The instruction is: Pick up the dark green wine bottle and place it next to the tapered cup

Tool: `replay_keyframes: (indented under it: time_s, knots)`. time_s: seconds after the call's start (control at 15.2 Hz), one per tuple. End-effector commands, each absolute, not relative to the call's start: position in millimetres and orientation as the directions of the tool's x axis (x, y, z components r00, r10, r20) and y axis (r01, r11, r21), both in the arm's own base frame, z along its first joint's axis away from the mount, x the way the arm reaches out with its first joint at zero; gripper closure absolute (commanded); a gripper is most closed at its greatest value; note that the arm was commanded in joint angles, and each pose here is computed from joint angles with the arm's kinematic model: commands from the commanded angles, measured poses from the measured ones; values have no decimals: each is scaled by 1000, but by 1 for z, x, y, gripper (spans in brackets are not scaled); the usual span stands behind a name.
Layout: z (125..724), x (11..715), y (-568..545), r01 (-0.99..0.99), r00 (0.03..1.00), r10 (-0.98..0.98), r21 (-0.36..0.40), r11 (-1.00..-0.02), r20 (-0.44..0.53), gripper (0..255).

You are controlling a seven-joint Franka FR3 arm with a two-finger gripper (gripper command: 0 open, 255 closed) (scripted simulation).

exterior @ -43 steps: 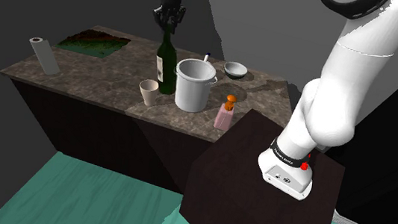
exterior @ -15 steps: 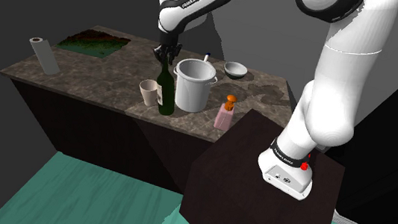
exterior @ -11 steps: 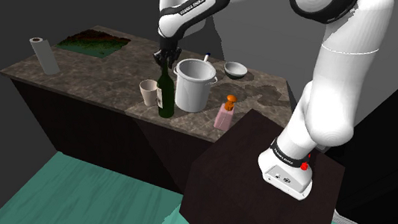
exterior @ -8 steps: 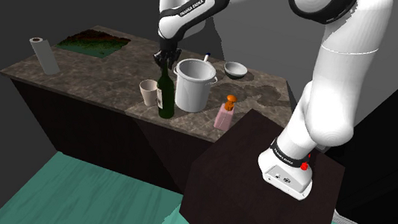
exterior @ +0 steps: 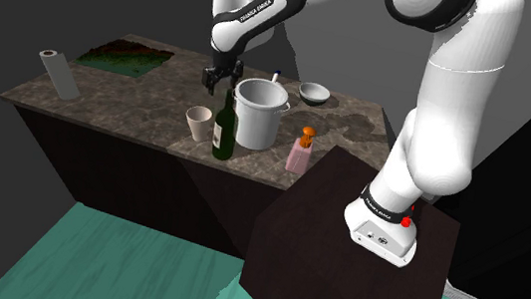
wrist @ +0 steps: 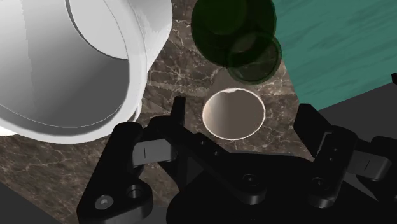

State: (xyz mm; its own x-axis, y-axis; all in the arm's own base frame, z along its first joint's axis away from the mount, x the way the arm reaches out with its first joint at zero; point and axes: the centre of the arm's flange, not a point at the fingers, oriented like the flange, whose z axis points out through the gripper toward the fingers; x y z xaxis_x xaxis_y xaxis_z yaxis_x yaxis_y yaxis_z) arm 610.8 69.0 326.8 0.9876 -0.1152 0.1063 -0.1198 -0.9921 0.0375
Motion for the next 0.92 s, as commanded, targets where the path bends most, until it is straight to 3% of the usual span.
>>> replay_keyframes:
  time_s: [0.0,0.33,0.86]
  knots:
    - [327,611,69,-120,988,-115,37,-992,106,0]
    - [376,606,71,-120,988,-115,37,-992,106,0]
    - [376,606,71,-120,988,-115,37,-992,106,0]
